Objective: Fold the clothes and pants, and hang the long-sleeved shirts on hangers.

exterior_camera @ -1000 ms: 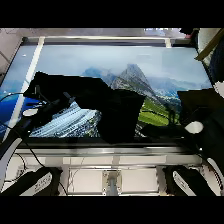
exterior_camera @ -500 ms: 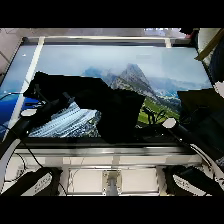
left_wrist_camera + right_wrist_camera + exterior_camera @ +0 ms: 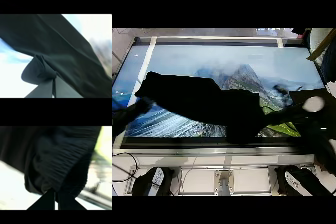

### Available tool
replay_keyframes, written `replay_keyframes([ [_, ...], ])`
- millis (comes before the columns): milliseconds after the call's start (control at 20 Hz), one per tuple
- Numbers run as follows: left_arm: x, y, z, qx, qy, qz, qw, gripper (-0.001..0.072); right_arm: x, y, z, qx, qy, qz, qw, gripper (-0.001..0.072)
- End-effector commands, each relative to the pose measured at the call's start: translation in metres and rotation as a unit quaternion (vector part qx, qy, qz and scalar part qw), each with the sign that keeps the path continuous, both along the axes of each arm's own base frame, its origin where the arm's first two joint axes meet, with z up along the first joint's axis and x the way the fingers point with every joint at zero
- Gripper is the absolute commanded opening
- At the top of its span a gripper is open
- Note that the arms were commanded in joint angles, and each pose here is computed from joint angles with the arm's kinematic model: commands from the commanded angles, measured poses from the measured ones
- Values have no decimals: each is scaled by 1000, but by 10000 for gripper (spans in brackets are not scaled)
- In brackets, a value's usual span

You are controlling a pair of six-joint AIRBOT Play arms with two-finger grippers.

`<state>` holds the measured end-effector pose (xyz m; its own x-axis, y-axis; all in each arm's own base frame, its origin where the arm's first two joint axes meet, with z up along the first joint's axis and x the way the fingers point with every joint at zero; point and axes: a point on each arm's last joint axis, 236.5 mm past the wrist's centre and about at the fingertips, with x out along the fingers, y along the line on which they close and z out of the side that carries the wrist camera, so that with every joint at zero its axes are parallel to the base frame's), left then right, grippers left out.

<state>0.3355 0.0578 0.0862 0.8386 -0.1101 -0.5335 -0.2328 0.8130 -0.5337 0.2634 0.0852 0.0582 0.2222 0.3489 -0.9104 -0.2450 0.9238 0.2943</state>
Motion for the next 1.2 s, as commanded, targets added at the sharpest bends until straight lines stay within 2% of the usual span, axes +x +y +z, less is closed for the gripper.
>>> replay_keyframes([
  [0, -36, 60, 38, 77, -12, 80, 994, 2, 8, -78, 75, -101, -78, -76, 989, 20],
  [100, -36, 74, 58, 120, -19, 83, 989, 2, 16, -88, 89, -112, -96, -88, 985, 20],
  [250, -48, 107, 64, 196, 50, 89, 975, 3, 14, -123, 81, -170, -77, -114, 976, 21],
  [350, -72, 141, 59, 239, 122, 130, 955, 3, 9, -149, 75, -195, -57, -143, 969, 20],
  [500, -116, 179, 43, 300, 226, 167, 912, 3, -20, -172, 35, -187, 18, -189, 964, 20],
  [700, -127, 188, 25, 296, 273, 167, 900, 3, -80, -157, -63, -132, 143, -210, 958, 20],
  [900, -132, 191, -2, 278, 318, 150, 894, 4, -131, -139, -124, -130, 196, -201, 951, 20],
  [1150, -143, 183, -55, 245, 372, 120, 887, 4, -135, -137, -126, -129, 195, -205, 950, 21],
])
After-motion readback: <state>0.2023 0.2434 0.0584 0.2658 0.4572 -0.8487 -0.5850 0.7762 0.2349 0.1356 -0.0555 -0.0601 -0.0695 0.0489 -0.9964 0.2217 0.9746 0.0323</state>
